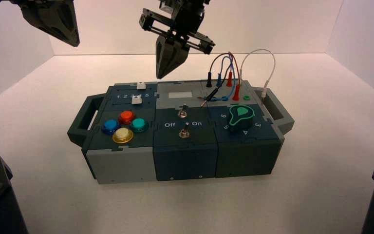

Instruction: Move the top slider to position 1.

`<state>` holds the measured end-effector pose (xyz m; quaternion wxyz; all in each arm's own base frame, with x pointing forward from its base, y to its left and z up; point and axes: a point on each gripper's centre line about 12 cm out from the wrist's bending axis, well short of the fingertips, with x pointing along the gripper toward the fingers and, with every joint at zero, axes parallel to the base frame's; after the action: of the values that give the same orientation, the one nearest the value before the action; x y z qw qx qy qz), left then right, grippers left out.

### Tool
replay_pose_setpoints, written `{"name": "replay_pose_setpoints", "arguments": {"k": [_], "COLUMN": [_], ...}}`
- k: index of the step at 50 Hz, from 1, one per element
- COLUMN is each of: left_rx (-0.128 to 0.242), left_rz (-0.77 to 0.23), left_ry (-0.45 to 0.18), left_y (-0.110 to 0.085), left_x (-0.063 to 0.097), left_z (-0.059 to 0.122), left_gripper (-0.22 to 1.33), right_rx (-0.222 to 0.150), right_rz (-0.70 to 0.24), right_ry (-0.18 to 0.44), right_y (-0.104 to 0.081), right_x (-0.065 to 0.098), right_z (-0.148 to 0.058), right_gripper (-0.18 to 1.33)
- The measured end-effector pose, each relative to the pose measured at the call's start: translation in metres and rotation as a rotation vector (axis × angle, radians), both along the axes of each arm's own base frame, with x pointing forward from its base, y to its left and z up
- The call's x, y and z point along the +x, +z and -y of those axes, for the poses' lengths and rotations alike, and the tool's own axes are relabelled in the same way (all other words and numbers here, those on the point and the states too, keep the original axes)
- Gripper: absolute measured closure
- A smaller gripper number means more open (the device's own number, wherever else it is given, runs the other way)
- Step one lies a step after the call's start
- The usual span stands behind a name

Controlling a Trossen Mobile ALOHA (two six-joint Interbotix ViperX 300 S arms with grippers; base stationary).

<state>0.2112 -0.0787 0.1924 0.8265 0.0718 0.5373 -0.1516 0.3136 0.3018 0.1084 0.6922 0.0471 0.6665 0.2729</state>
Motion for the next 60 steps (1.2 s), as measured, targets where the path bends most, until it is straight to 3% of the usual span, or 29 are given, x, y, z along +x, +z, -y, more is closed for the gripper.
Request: {"name": "replay_pose_setpoints", "arguments": {"k": [38, 60], "left_rx": [0.0, 0.002], "left_rz": [-0.001, -0.002], "left_ry": [0.0, -0.001], "left_y": [0.0, 0.0], "left_x": [0.0, 0.0], "left_z": [0.0, 0.0], "left_gripper": [1.28, 1.28], "right_rx": [0.01, 0.018], "right_rz": [-0.054, -0.049], "right_ry": [0.01, 0.013], "right_y": [-0.019, -0.019], "right_x": [-0.006, -0.003], "right_z": [-0.017, -0.023], "right_gripper": [1.29, 1.29]}}
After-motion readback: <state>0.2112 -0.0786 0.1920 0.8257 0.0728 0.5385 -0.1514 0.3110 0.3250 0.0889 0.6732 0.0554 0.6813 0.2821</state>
